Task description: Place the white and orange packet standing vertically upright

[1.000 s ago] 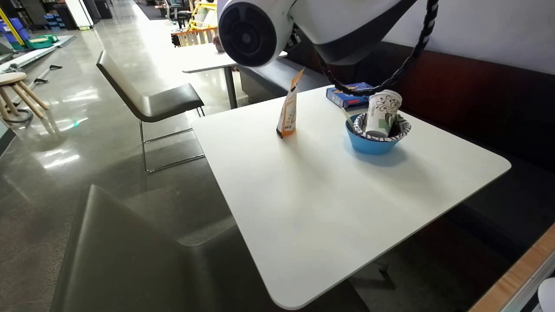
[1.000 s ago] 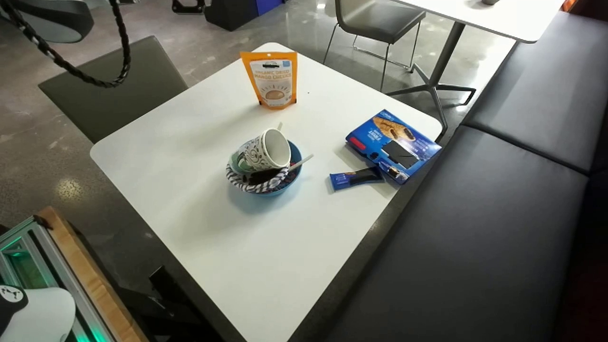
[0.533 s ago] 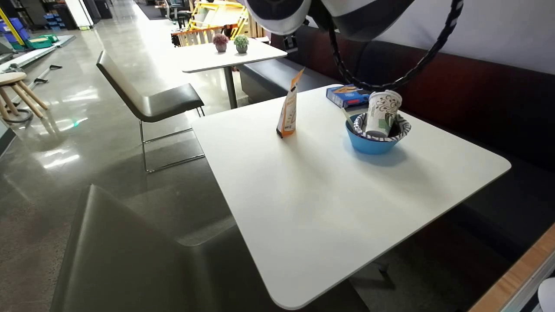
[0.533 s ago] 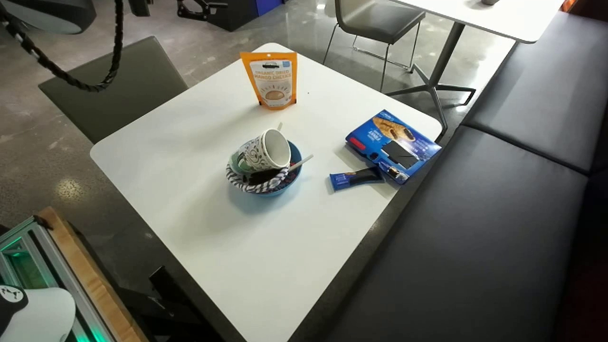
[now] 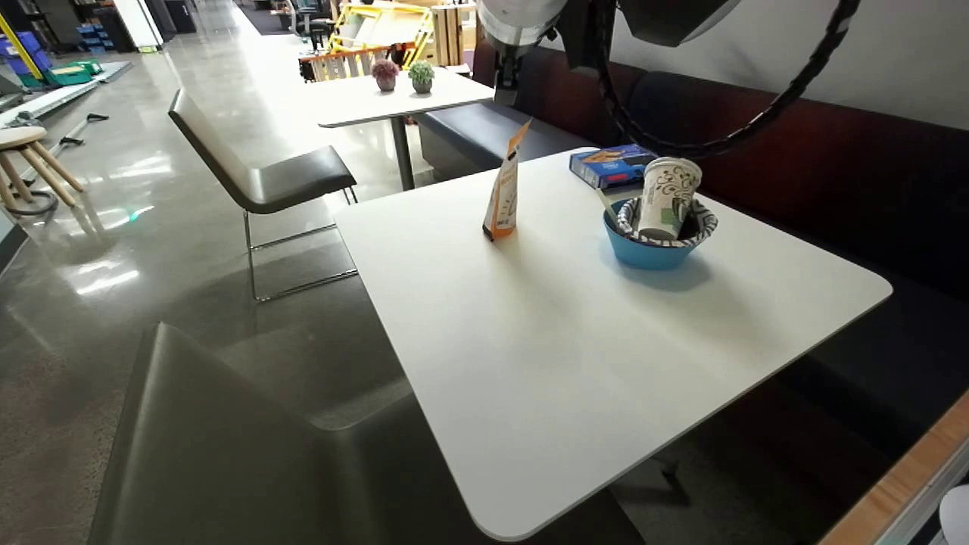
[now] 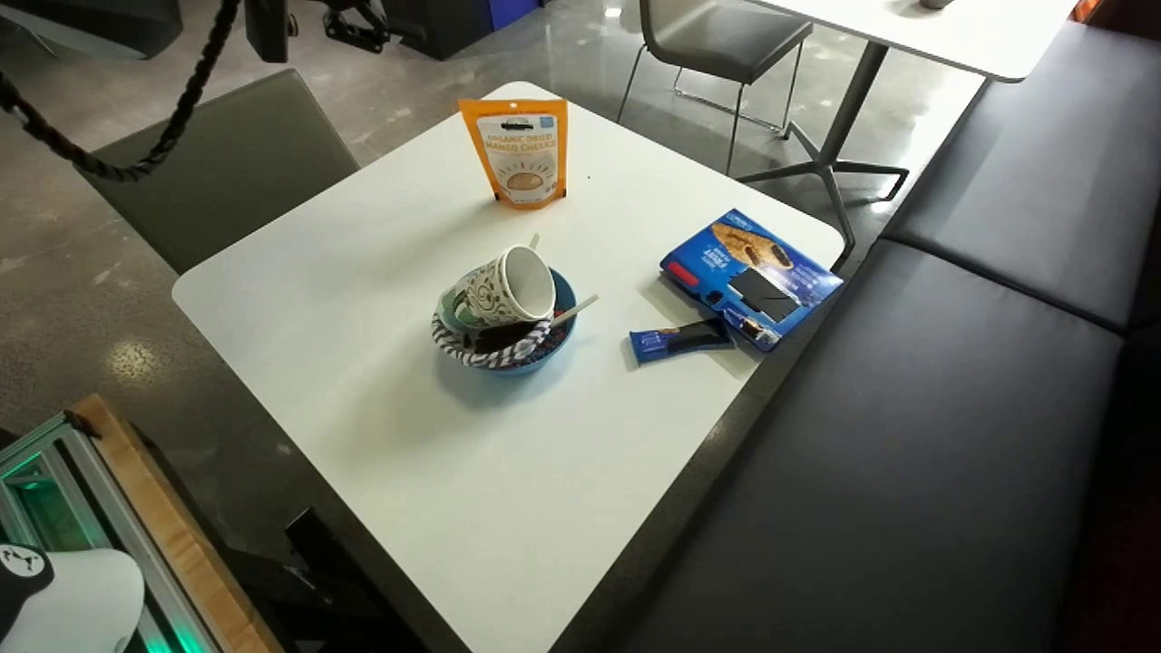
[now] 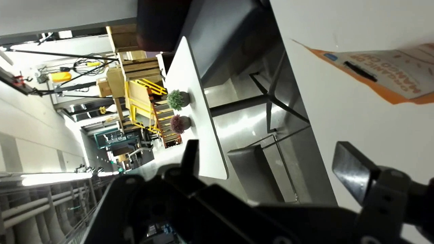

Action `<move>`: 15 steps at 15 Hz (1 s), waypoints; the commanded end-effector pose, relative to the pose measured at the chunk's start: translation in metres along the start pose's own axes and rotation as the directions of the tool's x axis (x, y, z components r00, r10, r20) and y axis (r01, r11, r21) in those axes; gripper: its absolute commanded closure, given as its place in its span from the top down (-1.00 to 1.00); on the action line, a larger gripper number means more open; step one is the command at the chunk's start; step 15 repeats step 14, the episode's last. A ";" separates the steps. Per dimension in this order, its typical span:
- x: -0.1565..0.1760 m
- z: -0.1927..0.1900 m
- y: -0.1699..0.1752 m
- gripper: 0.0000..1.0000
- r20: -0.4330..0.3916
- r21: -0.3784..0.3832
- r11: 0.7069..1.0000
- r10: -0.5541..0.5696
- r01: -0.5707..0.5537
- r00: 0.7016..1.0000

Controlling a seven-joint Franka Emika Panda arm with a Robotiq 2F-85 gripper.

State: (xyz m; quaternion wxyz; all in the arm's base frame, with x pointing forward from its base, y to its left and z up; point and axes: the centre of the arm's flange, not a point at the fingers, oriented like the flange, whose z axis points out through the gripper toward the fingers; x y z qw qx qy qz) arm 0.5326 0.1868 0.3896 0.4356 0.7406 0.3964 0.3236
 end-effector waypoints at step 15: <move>-0.034 -0.031 -0.052 1.00 0.108 0.305 0.823 0.471 -0.480 0.876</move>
